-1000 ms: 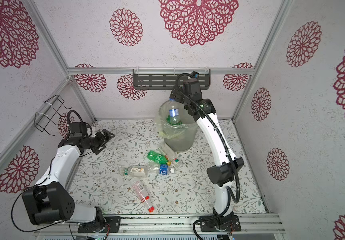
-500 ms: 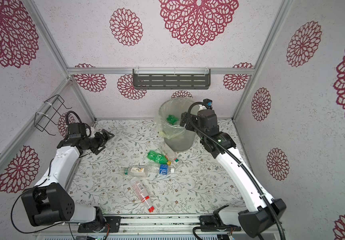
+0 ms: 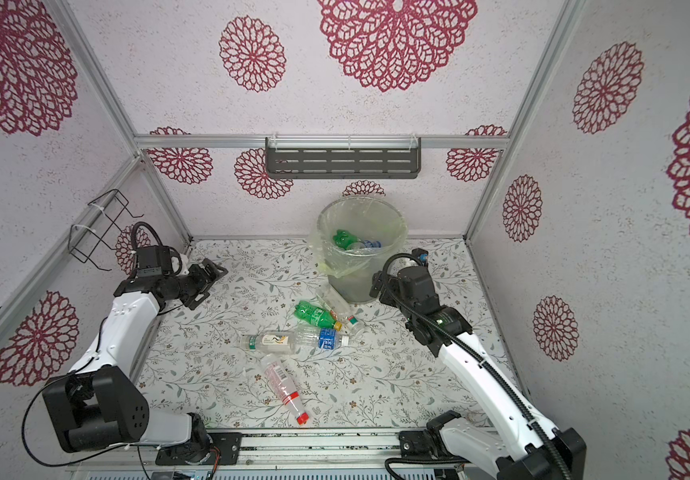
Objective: Throw the plastic bottles in the bin
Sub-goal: 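Withdraw the right gripper from the bin toward the pile while the left gripper moves forward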
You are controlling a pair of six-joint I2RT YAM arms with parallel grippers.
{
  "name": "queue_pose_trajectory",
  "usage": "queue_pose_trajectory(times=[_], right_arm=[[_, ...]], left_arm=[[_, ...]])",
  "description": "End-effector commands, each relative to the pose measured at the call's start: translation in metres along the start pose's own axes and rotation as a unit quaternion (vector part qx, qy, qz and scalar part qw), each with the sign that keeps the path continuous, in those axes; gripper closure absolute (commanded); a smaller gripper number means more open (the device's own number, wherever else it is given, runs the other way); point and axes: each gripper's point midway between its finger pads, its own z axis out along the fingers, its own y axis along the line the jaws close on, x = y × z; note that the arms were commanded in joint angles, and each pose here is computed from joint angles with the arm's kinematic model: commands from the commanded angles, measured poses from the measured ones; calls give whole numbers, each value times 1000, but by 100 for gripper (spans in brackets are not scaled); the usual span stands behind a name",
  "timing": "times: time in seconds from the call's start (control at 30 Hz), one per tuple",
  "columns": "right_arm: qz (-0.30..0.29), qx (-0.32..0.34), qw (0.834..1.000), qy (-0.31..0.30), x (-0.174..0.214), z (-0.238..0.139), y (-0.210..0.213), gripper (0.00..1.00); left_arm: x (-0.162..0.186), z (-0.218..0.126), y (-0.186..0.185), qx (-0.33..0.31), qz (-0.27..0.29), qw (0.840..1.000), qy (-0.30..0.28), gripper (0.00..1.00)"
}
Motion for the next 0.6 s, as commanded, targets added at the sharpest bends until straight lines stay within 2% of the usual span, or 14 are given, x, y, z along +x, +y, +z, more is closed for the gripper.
queue_pose_trajectory(times=[0.0,0.23,0.57], right_arm=[[26,2,999,-22,-5,-7,-5,1],[41,10,999,24,32,11,-19,1],[63,7,997,47,66,24,-32,1]], left_arm=[[-12,-6,8,-16,2,1000,-20,3],[-11,-2,10,-13,-6,1000,-12,3],[-8,3,15,-13,-15,1000,-8,3]])
